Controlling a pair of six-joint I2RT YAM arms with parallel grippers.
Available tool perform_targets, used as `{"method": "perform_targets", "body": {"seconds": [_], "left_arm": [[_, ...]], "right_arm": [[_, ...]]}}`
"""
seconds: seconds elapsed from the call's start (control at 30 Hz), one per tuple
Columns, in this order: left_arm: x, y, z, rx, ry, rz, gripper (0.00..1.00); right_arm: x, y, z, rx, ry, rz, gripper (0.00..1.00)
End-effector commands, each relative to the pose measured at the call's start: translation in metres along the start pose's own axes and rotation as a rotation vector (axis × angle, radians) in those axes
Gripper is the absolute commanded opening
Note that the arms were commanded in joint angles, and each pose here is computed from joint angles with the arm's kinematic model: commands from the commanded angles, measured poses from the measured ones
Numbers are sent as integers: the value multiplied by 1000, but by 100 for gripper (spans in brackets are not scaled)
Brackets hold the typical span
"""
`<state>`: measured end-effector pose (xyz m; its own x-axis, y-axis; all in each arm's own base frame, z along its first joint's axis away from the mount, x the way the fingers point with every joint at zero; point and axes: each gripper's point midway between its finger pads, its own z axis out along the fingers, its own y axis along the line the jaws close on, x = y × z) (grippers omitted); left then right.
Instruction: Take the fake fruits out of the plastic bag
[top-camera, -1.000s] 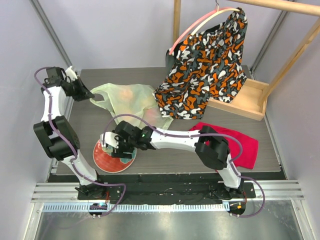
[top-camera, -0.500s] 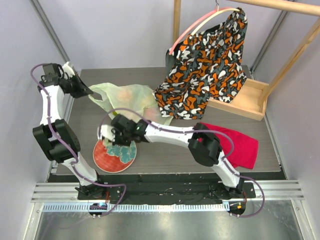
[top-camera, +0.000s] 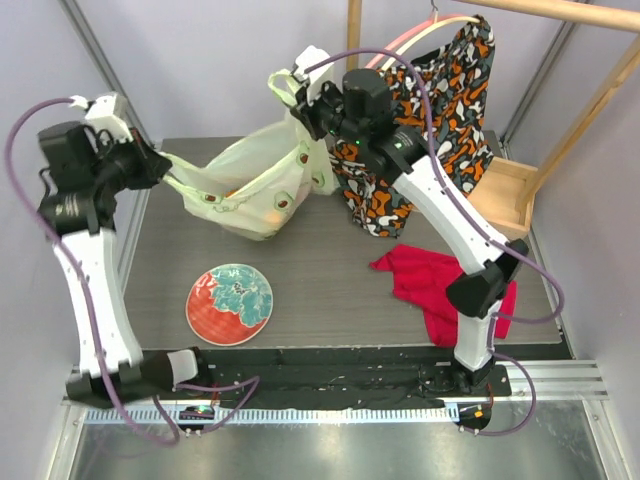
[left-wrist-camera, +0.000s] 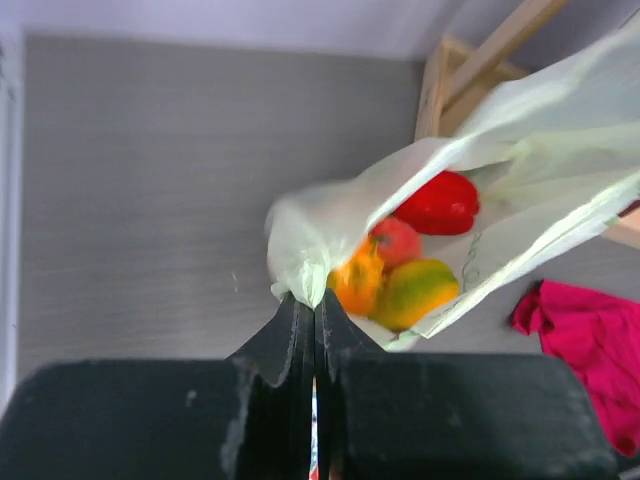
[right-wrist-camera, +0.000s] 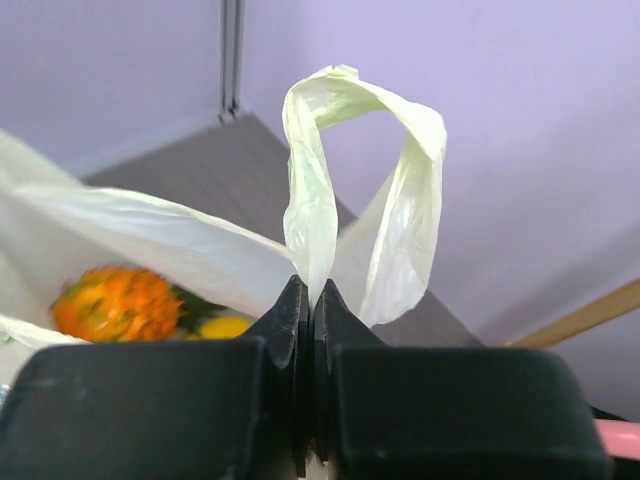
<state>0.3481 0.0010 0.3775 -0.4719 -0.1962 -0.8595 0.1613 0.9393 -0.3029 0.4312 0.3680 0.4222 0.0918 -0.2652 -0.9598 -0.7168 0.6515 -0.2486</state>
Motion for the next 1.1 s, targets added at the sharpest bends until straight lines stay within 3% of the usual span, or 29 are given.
{"method": "perform_targets", "body": {"seconds": [0.0,0.1,0.13,0.2,0.27,0.37,0.43,0.6,0.77,0.8,0.87,0.9,0.93,0.97,1.03,1.07], "left_arm": [[-43,-17,-29,-23,-197,78,0],[-32,7,7,-56,-76,-21,0],[-29,13,18,-57,-50,-46,0],[-23,28,52,-53,5,-118,0],[-21,39,75,-58,33,-155,0],[-26,63,118,-74,66,-177,0],[-49,77,137,-95,25,-129,0],[-130,63,116,-85,-198,-1,0],[-148,23,77,6,-263,57,0],[-148,19,71,16,-267,60,0],[-138,10,63,38,-244,70,0],[-130,6,61,51,-223,72,0],[-120,6,61,56,-194,66,0],[-92,8,63,60,-127,45,0],[-55,9,68,73,-44,29,0],[-9,20,81,63,55,-11,0]], "right_arm": [[-25,8,-2,14,-93,84,1],[-13,-8,22,23,-98,161,1],[14,-13,44,14,-55,199,1],[10,-21,56,8,-85,211,1],[48,-26,86,36,-30,232,1],[64,-35,114,69,-60,220,1],[51,-43,122,100,-145,186,1],[-13,-63,107,151,-345,98,1],[-47,-76,70,185,-425,81,1],[-38,-78,69,187,-408,86,1],[-50,-78,53,185,-419,89,1],[-27,-74,59,176,-363,95,1],[-32,-72,48,172,-361,89,1],[4,-64,55,155,-281,100,1],[17,-54,42,129,-241,101,1],[60,-41,44,100,-152,120,1]]}}
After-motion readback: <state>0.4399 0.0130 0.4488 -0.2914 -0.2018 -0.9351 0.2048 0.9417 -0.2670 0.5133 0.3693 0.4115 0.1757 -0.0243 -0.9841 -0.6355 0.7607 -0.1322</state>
